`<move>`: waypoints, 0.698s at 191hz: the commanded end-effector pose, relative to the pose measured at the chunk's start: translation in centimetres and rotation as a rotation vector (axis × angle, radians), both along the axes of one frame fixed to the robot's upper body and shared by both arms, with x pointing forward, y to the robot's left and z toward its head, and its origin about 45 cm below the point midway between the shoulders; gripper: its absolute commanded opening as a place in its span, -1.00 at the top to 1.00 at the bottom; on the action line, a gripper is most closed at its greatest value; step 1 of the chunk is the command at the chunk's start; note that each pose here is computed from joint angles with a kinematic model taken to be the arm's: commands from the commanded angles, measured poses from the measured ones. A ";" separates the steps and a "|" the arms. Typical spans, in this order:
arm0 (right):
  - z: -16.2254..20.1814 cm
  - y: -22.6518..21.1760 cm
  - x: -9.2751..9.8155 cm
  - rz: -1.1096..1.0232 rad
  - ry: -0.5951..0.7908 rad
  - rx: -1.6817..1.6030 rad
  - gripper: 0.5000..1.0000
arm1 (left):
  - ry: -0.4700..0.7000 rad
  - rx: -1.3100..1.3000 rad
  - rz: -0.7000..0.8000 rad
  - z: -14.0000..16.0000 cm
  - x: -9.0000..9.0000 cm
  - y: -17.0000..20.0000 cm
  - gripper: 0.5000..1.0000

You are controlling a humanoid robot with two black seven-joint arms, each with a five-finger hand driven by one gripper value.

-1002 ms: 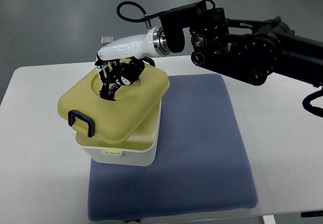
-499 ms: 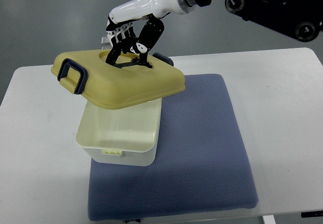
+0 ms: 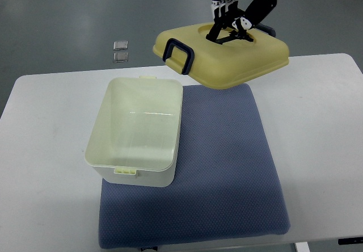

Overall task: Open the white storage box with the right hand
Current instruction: 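Lower the held lid onto the blue cushion beside the box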

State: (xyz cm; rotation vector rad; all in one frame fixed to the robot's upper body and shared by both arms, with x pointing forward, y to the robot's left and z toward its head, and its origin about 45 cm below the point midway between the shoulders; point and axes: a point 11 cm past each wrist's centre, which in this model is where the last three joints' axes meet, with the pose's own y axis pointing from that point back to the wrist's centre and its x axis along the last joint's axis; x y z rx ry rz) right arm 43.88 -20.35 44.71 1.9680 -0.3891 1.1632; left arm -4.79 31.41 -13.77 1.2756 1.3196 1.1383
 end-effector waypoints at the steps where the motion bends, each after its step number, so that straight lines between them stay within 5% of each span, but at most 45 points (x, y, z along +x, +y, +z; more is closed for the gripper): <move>1: -2.0 -3.0 0.2 -0.061 0.017 -0.048 1.00 | 0.000 0.000 -0.001 0.0 0.0 0.0 -1.00; 73: -13.3 -7.8 -1.4 -0.100 0.138 -0.279 1.00 | -0.001 0.001 0.002 0.0 0.0 0.0 -1.00; 133: -16.9 -5.2 -2.4 -0.032 0.200 -0.266 1.00 | 0.000 0.006 0.002 0.0 0.0 0.2 -1.00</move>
